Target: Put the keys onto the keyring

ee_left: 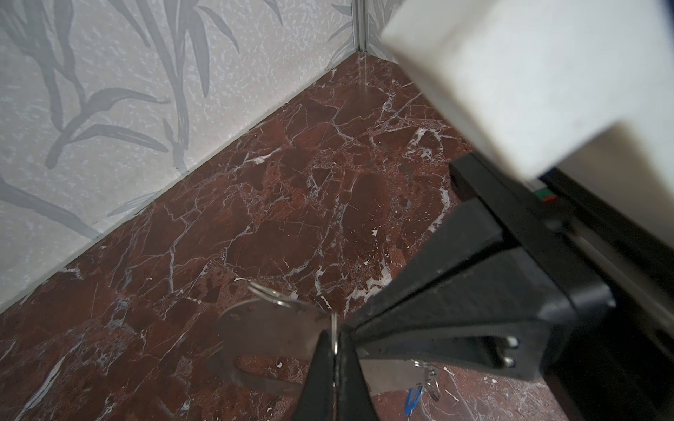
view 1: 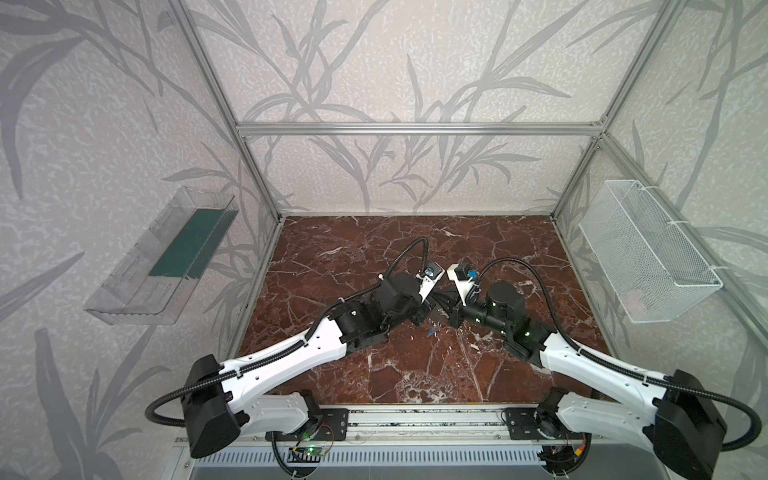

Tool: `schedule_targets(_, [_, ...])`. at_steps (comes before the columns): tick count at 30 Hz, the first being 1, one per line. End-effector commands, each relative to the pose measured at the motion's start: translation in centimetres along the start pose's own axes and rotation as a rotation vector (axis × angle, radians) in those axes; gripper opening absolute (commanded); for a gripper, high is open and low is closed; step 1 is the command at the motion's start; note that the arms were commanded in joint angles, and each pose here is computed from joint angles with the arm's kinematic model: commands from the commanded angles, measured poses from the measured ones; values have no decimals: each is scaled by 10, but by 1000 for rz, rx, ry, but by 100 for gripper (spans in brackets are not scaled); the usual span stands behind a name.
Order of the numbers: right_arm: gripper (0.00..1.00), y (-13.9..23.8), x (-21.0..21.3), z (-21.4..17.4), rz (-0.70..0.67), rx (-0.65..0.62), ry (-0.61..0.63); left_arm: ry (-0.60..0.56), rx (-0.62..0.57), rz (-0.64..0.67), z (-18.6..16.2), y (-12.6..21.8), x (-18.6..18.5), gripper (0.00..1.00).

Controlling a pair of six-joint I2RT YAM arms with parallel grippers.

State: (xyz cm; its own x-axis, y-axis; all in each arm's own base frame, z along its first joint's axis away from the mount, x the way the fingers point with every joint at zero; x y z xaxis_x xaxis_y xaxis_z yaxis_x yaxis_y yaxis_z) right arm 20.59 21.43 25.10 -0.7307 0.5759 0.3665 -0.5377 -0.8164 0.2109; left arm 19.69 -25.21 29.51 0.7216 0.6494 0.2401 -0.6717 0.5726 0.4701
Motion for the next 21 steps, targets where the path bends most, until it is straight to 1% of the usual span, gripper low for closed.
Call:
schedule_targets(1, [0, 0, 1, 3, 3, -24, 14, 10, -40, 21, 1, 5, 3, 0])
schedule_targets(5, [1, 2, 1, 4, -13, -27, 17, 35, -78, 26, 3, 5, 6, 0])
schedule_targets(6, [8, 3, 1, 4, -17, -29, 17, 44, -94, 23, 3, 5, 7, 0])
schedule_targets(7, [13, 4, 1, 5, -20, -29, 17, 49, -109, 18, 3, 5, 8, 0])
schedule_targets(12, [26, 14, 1, 6, -54, -26, 17, 91, -188, -21, 4, 4, 17, 0])
schedule_targets(14, [28, 19, 2, 9, -69, -33, 17, 104, -209, -30, 4, 3, 21, 0])
schedule_targets(17, [28, 27, 3, 13, -95, -37, 21, 138, -264, -53, 4, 4, 28, 0])
schedule_targets(21, [28, 37, 5, 20, -121, -40, 19, 192, -361, -133, 5, 9, 33, 0])
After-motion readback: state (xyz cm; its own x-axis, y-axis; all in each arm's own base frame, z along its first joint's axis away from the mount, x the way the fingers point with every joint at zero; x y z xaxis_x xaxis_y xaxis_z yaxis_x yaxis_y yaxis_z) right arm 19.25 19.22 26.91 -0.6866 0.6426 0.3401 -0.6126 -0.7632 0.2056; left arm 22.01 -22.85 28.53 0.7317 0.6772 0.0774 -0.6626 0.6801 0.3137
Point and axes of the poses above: each gripper's point midway between its finger pads, its own y axis back along the fingers, its own x axis along the line the jaws close on, z = x × y, the point moved 9 cm from there along y, back along the fingers, and after that the axes turned 7 degrees about -y, right-handed, at the moved point
